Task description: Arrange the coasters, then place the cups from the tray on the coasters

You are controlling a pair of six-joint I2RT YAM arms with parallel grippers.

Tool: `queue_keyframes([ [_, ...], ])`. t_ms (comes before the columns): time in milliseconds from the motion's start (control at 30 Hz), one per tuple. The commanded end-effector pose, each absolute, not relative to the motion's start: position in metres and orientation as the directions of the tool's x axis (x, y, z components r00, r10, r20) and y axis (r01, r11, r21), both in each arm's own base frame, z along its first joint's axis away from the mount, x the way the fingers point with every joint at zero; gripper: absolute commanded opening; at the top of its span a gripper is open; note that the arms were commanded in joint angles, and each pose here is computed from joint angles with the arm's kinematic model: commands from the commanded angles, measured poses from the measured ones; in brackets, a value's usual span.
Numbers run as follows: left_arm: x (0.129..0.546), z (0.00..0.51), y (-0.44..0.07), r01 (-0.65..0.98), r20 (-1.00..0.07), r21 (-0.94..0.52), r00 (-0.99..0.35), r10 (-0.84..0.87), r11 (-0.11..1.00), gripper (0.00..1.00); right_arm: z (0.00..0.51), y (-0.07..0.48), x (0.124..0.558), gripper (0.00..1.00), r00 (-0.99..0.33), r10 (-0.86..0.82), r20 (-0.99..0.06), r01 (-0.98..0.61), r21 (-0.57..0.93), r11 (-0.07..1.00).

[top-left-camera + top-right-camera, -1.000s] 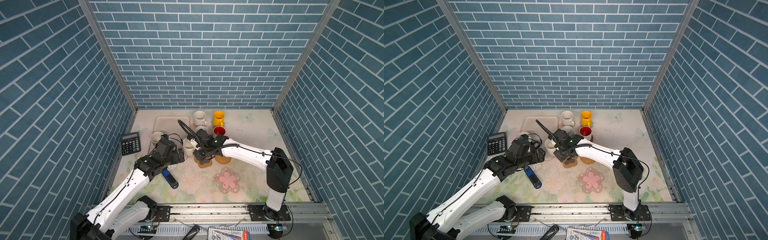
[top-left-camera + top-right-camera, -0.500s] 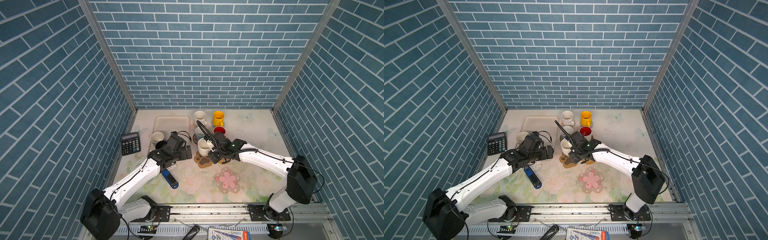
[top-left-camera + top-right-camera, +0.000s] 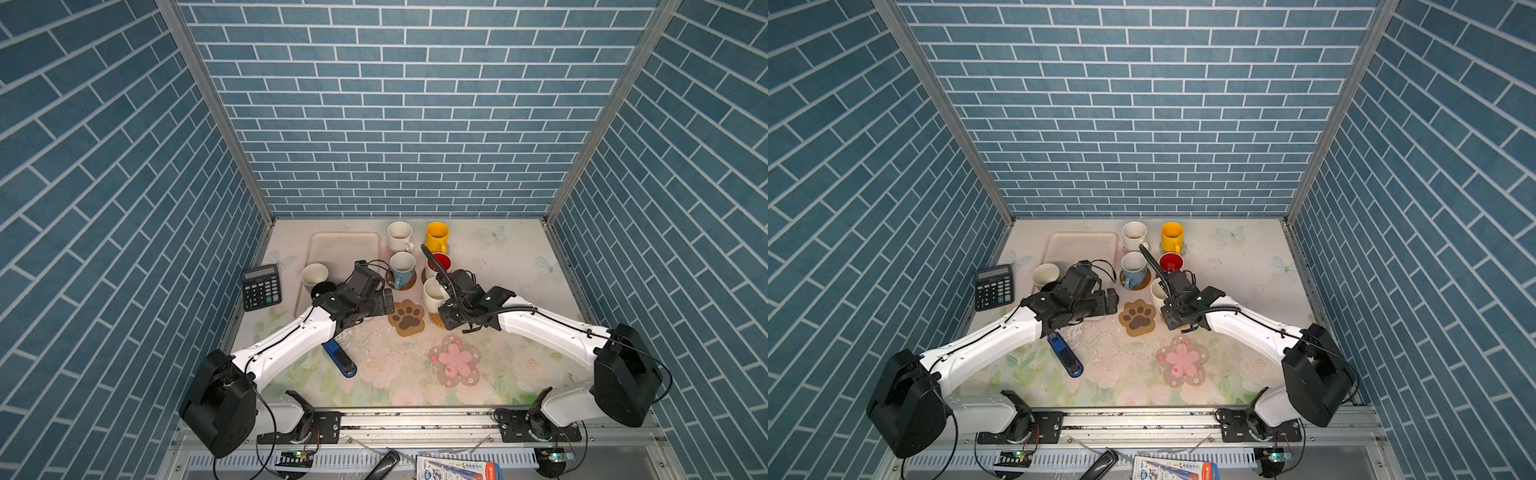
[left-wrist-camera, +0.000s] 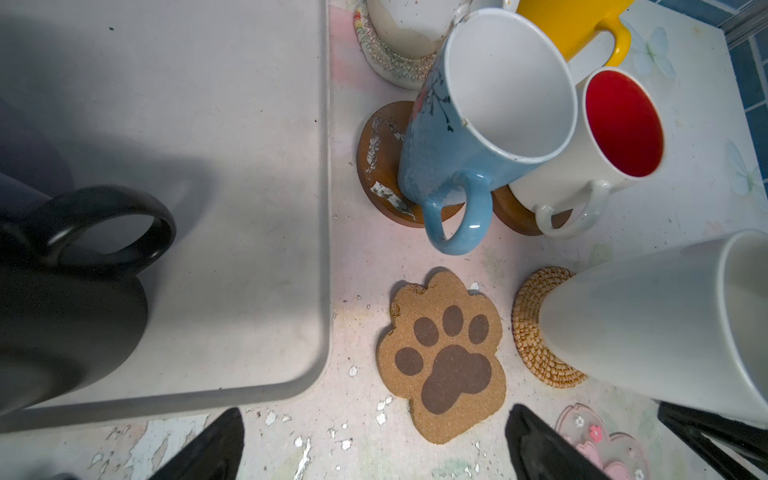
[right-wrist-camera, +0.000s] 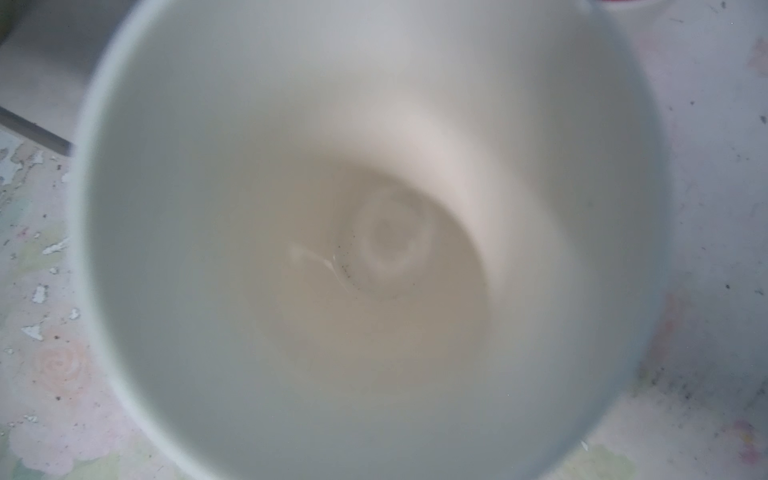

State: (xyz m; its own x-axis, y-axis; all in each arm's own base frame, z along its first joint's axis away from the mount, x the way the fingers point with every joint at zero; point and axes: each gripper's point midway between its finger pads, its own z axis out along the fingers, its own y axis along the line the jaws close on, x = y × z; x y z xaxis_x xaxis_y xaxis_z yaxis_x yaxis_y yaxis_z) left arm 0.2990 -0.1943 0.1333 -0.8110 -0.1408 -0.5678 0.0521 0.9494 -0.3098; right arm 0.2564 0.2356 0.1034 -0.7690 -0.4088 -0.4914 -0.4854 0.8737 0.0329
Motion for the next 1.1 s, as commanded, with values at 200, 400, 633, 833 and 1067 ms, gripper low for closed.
queue_keyframes([
  [200, 0.31, 0.137, -0.2, 0.034, -0.581, -0.313, -0.797, -0.163, 0.949, 0.99, 0.101, 0.219, 0.269, 0.0, -0.773, -0.29, -0.564, -0.386, 0.055, 0.921],
  [400, 0.312, 0.132, -0.2, 0.022, -0.575, -0.304, -0.801, -0.164, 0.953, 0.99, 0.09, 0.216, 0.27, 0.0, -0.782, -0.292, -0.551, -0.379, 0.048, 0.924],
  [633, 0.313, 0.131, -0.197, 0.01, -0.578, -0.289, -0.799, -0.166, 0.957, 0.99, 0.081, 0.213, 0.271, 0.0, -0.785, -0.295, -0.544, -0.37, 0.031, 0.928],
  [833, 0.313, 0.13, -0.189, -0.021, -0.578, -0.258, -0.798, -0.171, 0.966, 0.99, 0.071, 0.211, 0.269, 0.0, -0.793, -0.297, -0.532, -0.368, 0.03, 0.929],
  [1067, 0.312, 0.136, -0.179, -0.043, -0.585, -0.206, -0.795, -0.158, 0.978, 0.99, 0.065, 0.21, 0.266, 0.02, -0.799, -0.299, -0.523, -0.369, 0.034, 0.929],
])
